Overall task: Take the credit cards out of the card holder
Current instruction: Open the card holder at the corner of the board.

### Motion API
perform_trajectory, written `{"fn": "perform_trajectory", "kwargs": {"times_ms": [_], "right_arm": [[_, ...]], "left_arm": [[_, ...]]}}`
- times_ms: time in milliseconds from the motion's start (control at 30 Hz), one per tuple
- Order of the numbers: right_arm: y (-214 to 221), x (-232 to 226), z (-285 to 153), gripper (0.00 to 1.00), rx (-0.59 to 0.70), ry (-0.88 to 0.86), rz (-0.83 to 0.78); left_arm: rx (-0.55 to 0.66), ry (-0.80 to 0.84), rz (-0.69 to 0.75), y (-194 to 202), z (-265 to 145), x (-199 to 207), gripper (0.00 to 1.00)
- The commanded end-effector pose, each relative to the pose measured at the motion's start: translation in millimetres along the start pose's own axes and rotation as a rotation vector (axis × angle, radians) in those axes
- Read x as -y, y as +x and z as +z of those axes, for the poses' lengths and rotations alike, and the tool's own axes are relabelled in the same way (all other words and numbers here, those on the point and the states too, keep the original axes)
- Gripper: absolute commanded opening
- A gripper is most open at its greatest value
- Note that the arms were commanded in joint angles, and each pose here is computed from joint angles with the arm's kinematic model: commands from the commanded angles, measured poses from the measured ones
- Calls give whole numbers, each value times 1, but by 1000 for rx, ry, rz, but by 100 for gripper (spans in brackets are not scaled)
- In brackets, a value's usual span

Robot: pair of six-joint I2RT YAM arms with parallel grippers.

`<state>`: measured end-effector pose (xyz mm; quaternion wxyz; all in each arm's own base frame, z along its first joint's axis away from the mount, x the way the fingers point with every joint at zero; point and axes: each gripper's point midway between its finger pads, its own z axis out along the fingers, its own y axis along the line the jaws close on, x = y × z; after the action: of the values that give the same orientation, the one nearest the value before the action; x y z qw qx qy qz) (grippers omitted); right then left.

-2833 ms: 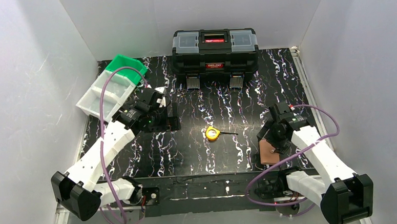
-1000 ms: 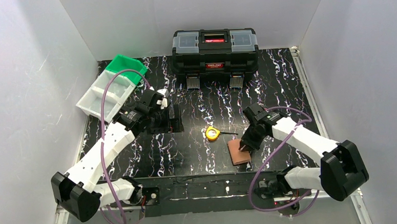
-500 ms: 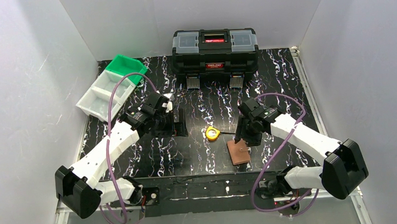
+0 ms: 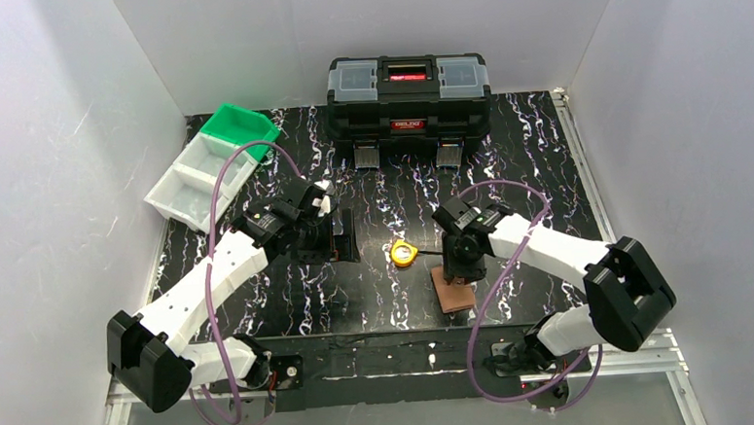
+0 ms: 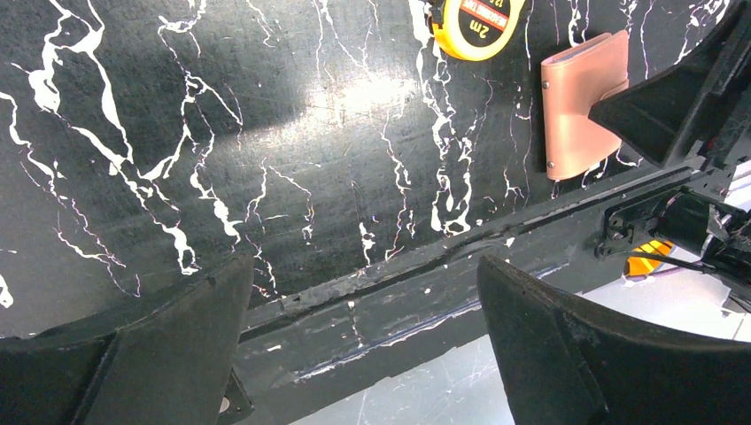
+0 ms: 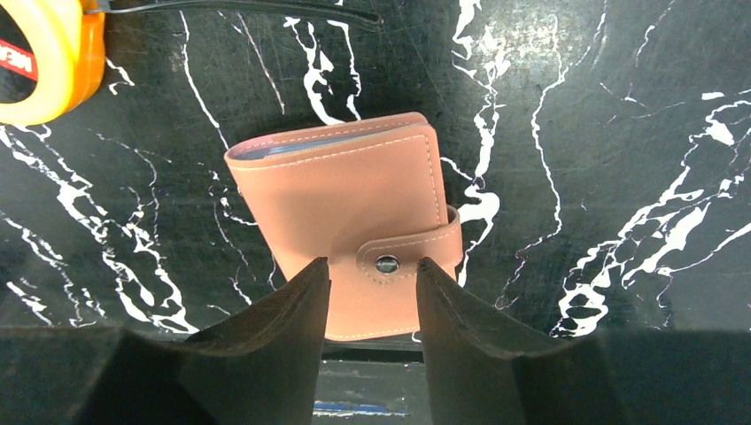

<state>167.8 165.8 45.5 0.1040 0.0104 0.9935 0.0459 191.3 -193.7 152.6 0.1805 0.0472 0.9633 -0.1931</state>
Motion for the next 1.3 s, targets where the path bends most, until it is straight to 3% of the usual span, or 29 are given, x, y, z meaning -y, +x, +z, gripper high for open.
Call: {"fn": "perform_trajectory", "kwargs": {"times_ms": [0,267,467,733,967,1267], "right_arm": [[-3,4,7,46,23,42,-16],[10,13,19,28,-7,76,26],[17,-9,12,1,-43,-49,86],[4,-70,-24,1,-49,-340,182],[2,-100,-26,1,-84,-460,201],[-13,-121,-43,1,-38,-561,143]], "left_arm": [[-19,-13,-6,7,0,-3,98],[-30,-11,-1,9,1,-3,98],[-40,-3,2,11,3,-1,98],[-72,50,-15,16,10,12,98],[-122,98,-35,30,27,25,98],[-196,99,-17,52,55,36,85]]}}
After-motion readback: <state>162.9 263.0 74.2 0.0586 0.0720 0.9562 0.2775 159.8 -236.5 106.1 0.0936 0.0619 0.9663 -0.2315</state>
